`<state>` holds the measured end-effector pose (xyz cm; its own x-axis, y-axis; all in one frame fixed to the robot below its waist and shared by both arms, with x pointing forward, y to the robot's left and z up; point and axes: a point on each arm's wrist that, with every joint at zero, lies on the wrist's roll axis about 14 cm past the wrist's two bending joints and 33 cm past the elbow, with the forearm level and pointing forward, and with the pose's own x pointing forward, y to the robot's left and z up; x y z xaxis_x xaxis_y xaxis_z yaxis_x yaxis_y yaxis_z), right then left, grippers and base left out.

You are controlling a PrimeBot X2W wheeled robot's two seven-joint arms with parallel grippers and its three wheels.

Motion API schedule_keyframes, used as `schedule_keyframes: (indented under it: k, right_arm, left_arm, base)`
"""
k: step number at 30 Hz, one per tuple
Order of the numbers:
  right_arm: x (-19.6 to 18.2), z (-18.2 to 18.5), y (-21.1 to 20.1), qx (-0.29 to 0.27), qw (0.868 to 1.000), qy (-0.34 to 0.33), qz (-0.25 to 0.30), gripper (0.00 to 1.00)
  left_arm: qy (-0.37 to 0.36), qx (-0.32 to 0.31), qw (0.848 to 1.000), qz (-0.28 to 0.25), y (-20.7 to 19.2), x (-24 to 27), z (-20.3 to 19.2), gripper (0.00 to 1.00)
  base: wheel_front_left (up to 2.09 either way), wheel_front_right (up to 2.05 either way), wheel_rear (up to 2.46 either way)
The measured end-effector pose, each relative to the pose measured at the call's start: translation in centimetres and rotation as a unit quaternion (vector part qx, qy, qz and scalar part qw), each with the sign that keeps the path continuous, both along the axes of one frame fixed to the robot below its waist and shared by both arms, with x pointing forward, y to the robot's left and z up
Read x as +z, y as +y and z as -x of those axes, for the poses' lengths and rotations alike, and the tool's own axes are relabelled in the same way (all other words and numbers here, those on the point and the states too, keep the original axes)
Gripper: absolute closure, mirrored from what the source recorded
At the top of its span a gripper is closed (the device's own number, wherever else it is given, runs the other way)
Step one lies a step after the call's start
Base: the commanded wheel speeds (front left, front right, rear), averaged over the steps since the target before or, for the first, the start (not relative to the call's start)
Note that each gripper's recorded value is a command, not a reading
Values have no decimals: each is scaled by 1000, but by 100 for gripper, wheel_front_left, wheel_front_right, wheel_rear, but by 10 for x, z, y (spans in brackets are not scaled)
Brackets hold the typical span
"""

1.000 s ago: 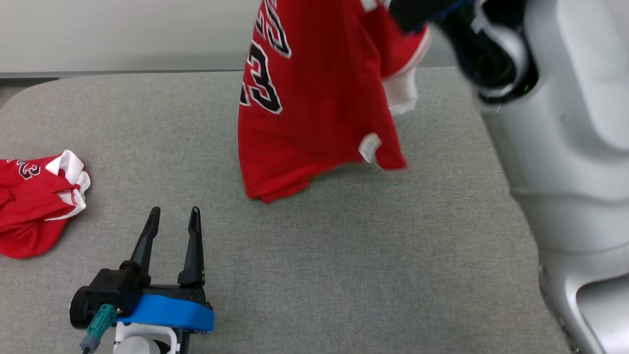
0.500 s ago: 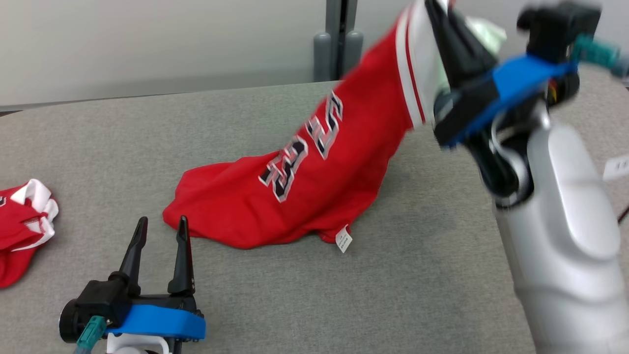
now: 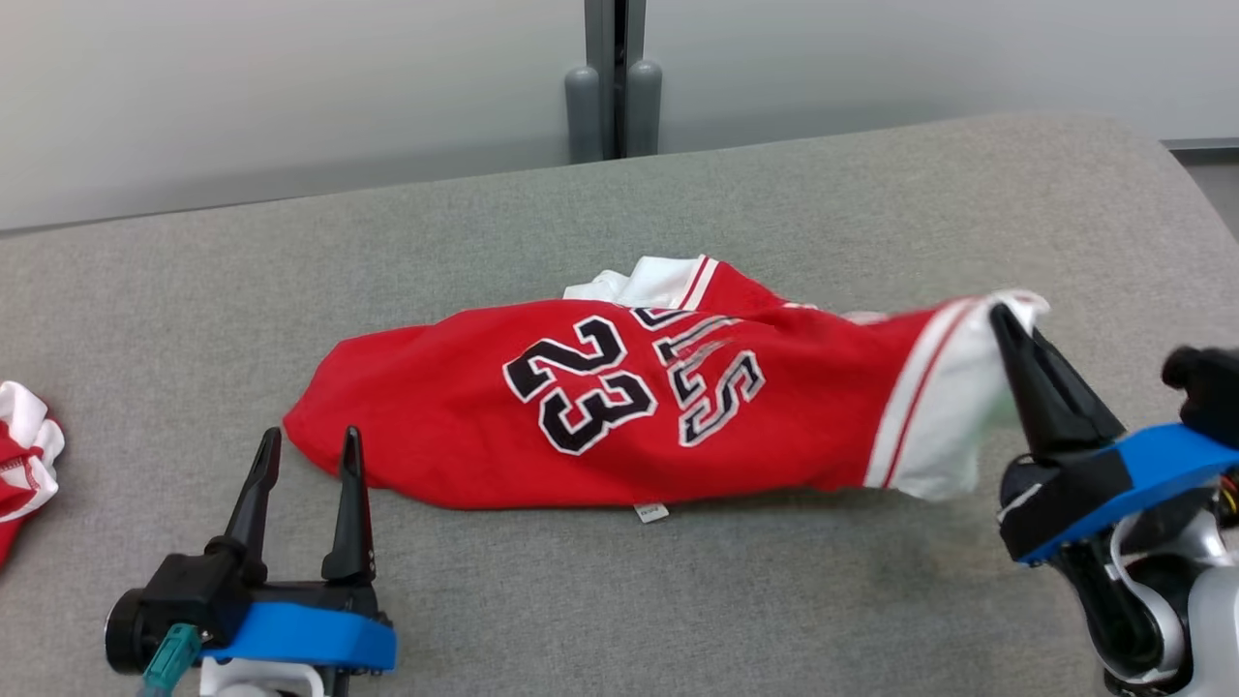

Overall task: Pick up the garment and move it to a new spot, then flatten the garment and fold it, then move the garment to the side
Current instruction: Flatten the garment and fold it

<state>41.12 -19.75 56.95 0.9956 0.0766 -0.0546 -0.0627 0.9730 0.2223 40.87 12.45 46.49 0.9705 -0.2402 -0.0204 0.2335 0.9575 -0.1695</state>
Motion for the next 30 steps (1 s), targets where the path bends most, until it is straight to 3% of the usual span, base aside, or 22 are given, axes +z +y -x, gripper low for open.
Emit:
schedule_keyframes:
  k: [6, 11, 12, 13, 18, 24, 30]
  right_arm:
    - [-84, -6, -29, -52, 993, 99, -27, 100]
    - [-125, -38, -34, -71, 987, 136, -41, 100]
    - [-132, -44, -35, -76, 986, 141, -38, 54]
    - [-146, -53, -33, -77, 984, 156, -30, 0]
    - [-154, -68, -29, -71, 986, 151, 18, 0]
    - [-104, -73, -34, -60, 991, 46, 107, 0]
    - [-75, -32, -14, -29, 987, -24, 153, 0]
  left_arm:
    - [1, -6, 1000, -5, -1, -4, -8, 0]
    - [6, -4, 1000, -16, 6, -10, -15, 0]
    - [6, -3, 1000, -17, 8, -10, -16, 0]
    - [9, 2, 1000, -21, 12, -13, -18, 0]
    - [15, 11, 999, -26, 21, -17, -16, 0]
    - [8, 19, 1000, -23, 25, -8, -7, 0]
    - [3, 26, 1000, -16, 23, 0, 8, 0]
  base:
    - [0, 0, 0]
    - [0, 0, 0]
    - [0, 0, 0]
    - [0, 0, 0]
    - [0, 0, 0]
    - [0, 0, 0]
    - [0, 0, 0]
